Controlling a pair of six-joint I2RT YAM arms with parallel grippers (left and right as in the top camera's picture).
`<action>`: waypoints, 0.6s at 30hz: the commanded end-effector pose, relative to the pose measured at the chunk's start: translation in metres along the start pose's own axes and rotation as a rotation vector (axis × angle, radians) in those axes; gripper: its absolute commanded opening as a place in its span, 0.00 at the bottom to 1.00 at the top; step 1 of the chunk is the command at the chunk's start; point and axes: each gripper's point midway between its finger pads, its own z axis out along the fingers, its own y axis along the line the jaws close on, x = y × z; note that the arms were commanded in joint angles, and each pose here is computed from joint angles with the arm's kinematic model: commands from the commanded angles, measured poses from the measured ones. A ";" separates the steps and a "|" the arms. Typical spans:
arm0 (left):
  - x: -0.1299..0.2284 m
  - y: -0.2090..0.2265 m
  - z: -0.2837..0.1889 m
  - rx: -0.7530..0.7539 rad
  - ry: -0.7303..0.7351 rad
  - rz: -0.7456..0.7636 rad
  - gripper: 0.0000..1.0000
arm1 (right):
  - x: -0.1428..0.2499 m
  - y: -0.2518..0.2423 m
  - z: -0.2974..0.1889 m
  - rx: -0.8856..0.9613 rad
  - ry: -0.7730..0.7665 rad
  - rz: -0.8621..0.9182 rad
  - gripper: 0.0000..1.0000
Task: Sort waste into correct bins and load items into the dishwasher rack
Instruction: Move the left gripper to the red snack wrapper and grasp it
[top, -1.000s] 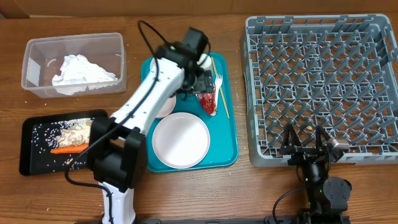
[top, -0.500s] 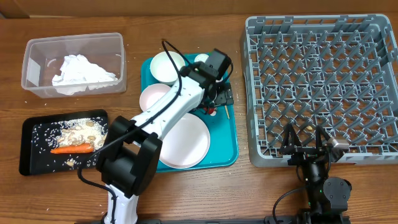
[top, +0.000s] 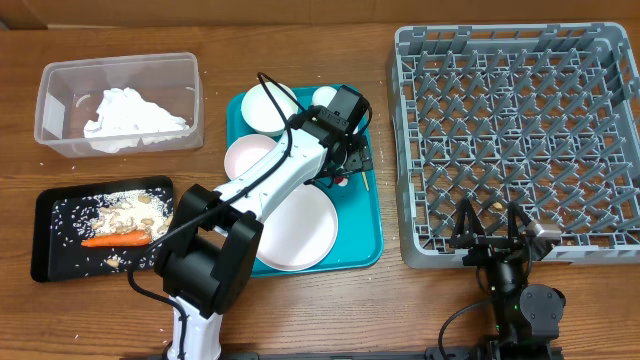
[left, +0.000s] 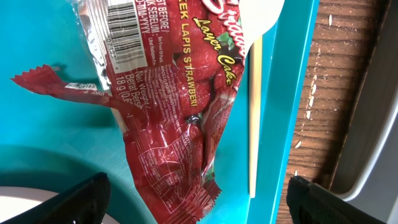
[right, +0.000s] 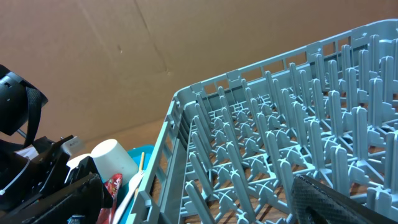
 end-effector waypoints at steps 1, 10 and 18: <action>-0.002 0.004 -0.001 -0.010 -0.011 -0.017 0.92 | 0.000 -0.003 0.000 0.013 -0.010 -0.007 1.00; -0.002 0.013 0.005 -0.037 -0.030 -0.025 0.89 | 0.000 -0.003 0.000 0.013 -0.010 -0.007 1.00; 0.003 0.013 0.017 -0.039 -0.004 -0.025 0.84 | 0.000 -0.003 0.000 0.013 -0.010 -0.007 1.00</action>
